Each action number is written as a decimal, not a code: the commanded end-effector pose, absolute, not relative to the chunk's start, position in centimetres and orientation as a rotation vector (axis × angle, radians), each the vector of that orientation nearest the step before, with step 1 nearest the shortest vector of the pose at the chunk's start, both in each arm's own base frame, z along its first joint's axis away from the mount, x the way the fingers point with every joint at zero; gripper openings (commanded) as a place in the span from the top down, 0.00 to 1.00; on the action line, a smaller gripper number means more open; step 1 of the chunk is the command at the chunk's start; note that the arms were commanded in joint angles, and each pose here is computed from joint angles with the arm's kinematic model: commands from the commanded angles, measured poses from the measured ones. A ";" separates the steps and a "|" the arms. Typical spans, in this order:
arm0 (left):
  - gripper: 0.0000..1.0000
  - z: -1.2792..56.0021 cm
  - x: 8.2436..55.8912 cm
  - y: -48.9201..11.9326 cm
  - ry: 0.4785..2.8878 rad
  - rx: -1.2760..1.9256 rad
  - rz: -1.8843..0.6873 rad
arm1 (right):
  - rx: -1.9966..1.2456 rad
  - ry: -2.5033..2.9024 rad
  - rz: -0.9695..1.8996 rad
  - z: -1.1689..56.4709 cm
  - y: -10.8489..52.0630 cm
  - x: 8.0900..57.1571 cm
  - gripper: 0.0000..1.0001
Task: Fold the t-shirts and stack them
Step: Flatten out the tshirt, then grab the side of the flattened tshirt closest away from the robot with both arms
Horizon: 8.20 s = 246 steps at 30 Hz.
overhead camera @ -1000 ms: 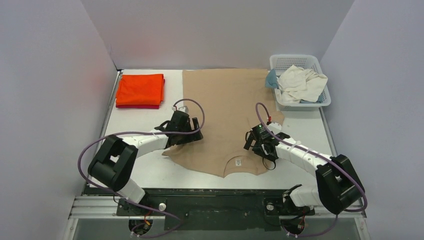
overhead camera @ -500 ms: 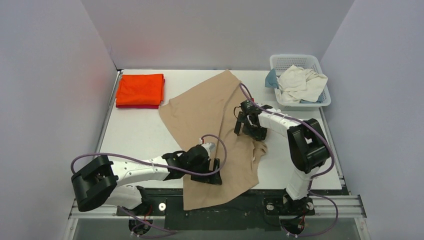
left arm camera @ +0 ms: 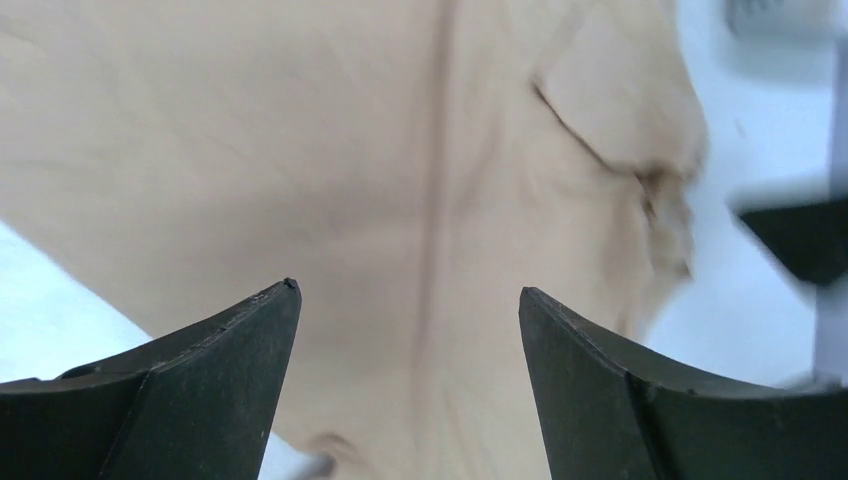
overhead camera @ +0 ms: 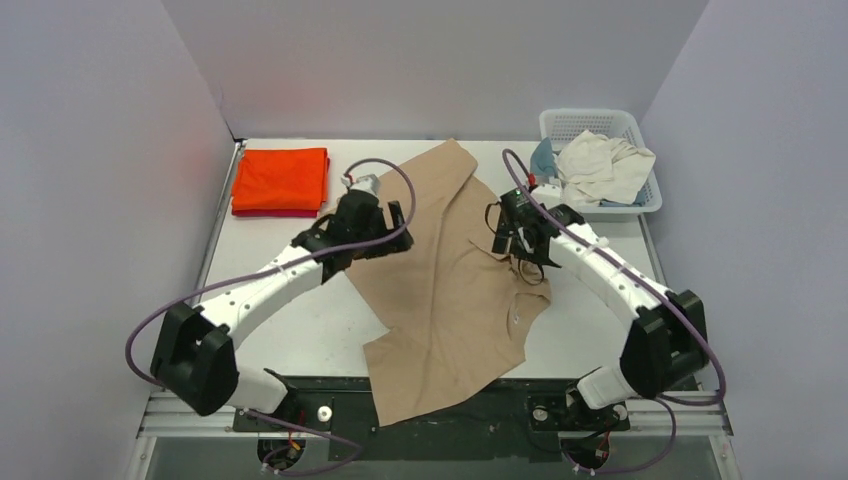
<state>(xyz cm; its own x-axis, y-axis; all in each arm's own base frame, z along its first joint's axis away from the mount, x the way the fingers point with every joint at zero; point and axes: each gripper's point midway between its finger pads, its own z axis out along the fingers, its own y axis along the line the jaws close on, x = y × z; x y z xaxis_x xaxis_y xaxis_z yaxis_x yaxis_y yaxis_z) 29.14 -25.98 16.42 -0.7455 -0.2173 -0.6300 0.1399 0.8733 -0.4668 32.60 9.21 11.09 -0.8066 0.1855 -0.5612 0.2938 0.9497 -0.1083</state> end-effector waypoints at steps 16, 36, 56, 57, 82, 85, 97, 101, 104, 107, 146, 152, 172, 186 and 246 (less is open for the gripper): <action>0.09 3.6 47.4 -14.3 2.538 -0.348 -0.166 | 0.263 2.739 -0.058 1.1 17.3 23.3 0.06; 0.09 0.7 15.1 -12.4 2.771 -0.714 -0.043 | 0.187 2.901 -0.140 1.9 8.7 27.4 0.06; 0.09 11.7 28.3 -10.7 2.209 -0.698 -0.449 | -0.569 2.633 -0.122 10.0 19.2 34.4 0.18; 0.09 11.1 29.3 -11.2 2.227 -0.695 -0.468 | -0.586 2.635 -0.122 9.7 19.6 34.7 0.21; 0.09 2.0 31.0 -6.7 2.465 -0.766 -0.152 | -0.704 2.715 -0.245 2.1 22.3 40.8 0.56; 0.09 2.1 31.2 -6.7 2.462 -0.758 -0.152 | -0.655 2.703 -0.240 2.1 22.3 41.7 0.60; 0.09 1.8 31.2 -5.8 2.476 -0.771 -0.088 | -0.608 2.674 -0.201 3.4 22.3 42.5 1.00; 0.09 2.0 31.2 -5.0 2.468 -0.794 -0.055 | -0.556 2.628 -0.269 5.5 20.6 43.8 1.00; 0.09 2.0 31.3 -4.3 2.463 -0.814 -0.021 | -0.515 2.604 -0.299 6.9 19.3 44.8 1.00; 0.09 2.1 31.4 -3.8 2.467 -0.821 -0.005 | -0.485 2.590 -0.292 7.9 18.0 45.9 1.00; 0.09 9.6 39.9 -7.0 2.312 -0.633 -0.209 | 0.109 2.627 -0.185 6.2 12.6 36.1 0.05; 0.09 6.1 43.2 -8.5 2.407 -0.575 -0.186 | 0.220 2.676 -0.186 3.5 10.5 36.6 0.05; 0.09 -0.2 53.6 -8.9 2.560 -0.547 0.033 | 0.400 2.730 -0.198 0.2 8.1 45.5 0.06; 0.09 5.2 58.2 -11.2 2.469 -0.458 -0.110 | 0.292 2.628 -0.137 6.3 9.1 51.2 0.06; 1.00 2.0 22.7 1.2 2.297 -1.256 0.102 | -0.792 2.829 -0.163 2.9 15.3 5.5 1.00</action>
<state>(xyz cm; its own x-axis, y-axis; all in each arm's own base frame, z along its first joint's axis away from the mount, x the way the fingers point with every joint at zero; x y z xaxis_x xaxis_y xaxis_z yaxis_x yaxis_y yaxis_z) 21.49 1.84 1.41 -0.4594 -0.7538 -0.4698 -0.8199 0.5633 -0.1021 2.78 16.16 0.29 -0.8251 -0.5623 -0.0552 -0.5579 0.8263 -0.0777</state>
